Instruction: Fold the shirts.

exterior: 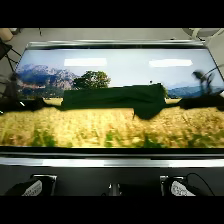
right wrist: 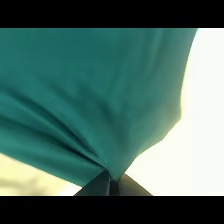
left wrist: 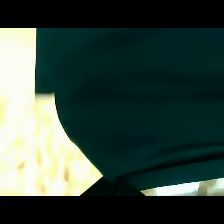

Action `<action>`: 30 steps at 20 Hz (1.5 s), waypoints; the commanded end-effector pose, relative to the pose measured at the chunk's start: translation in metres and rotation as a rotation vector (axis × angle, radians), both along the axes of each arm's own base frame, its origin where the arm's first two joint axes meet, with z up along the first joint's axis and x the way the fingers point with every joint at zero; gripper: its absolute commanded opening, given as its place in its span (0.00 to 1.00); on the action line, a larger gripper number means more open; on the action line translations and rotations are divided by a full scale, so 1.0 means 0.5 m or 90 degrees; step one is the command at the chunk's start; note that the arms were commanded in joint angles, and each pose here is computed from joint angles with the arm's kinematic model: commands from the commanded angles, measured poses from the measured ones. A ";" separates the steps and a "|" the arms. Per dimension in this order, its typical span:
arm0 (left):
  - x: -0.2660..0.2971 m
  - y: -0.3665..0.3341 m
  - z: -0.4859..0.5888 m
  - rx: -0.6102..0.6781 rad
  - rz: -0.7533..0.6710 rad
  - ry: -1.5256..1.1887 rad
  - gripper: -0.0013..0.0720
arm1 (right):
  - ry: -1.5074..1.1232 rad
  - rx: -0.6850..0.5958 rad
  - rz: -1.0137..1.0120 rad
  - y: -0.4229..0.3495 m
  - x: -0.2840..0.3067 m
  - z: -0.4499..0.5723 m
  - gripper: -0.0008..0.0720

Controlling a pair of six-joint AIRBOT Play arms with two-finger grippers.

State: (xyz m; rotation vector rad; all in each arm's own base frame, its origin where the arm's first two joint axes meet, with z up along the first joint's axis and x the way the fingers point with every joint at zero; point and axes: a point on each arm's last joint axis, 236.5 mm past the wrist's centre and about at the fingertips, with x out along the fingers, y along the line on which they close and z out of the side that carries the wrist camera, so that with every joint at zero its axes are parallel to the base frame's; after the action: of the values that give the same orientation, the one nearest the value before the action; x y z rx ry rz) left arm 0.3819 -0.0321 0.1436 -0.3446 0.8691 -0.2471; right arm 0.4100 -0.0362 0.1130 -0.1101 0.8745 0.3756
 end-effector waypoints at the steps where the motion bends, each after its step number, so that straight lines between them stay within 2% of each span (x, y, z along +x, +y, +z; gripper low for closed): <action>1: -0.085 0.002 0.545 0.107 0.025 -0.420 0.05 | -0.437 -0.266 -0.038 -0.027 -0.098 0.564 0.03; 2: -0.155 0.006 0.685 0.134 0.057 -0.537 0.05 | -0.563 -0.323 -0.082 -0.017 -0.192 0.714 0.03; 4: -0.283 -0.003 0.839 0.135 0.098 -0.676 0.05 | -0.720 -0.360 -0.125 0.030 -0.357 0.865 0.03; 7: -0.377 -0.022 0.889 0.125 0.105 -0.733 0.05 | -0.779 -0.433 -0.158 0.046 -0.483 0.910 0.03; 12: -0.398 -0.015 0.854 0.163 0.109 -0.690 0.05 | -0.792 -0.441 -0.170 0.049 -0.513 0.919 0.03; 15: -0.378 0.001 0.812 0.186 0.113 -0.633 0.05 | -0.765 -0.401 -0.172 0.045 -0.492 0.899 0.03; 18: -0.323 0.015 0.746 0.187 0.108 -0.557 0.05 | -0.690 -0.389 -0.152 0.031 -0.441 0.847 0.03; 21: -0.216 0.037 0.590 0.178 0.085 -0.396 0.05 | -0.496 -0.352 -0.107 -0.004 -0.328 0.703 0.03; 23: -0.123 0.058 0.465 0.172 0.071 -0.295 0.05 | -0.318 -0.261 -0.093 -0.033 -0.223 0.556 0.02; 25: -0.035 0.077 0.284 0.162 0.044 -0.151 0.05 | -0.114 -0.157 -0.005 -0.015 -0.117 0.363 0.02; 26: -0.001 0.085 0.200 0.149 0.040 -0.088 0.05 | -0.032 -0.135 0.030 -0.003 -0.075 0.275 0.02; 28: 0.068 0.102 0.045 0.127 0.041 0.010 0.05 | 0.089 -0.135 0.053 0.031 0.024 0.102 0.02; 30: 0.145 0.125 -0.078 0.113 0.054 0.065 0.05 | 0.103 -0.148 0.060 0.079 0.148 -0.037 0.03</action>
State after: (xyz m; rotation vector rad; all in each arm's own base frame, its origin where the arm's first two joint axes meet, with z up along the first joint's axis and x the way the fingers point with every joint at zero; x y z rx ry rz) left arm 0.4153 0.0193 0.2011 -0.1750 0.8151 -0.0922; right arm 0.4281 -0.0279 0.2053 -0.3581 0.8982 0.3208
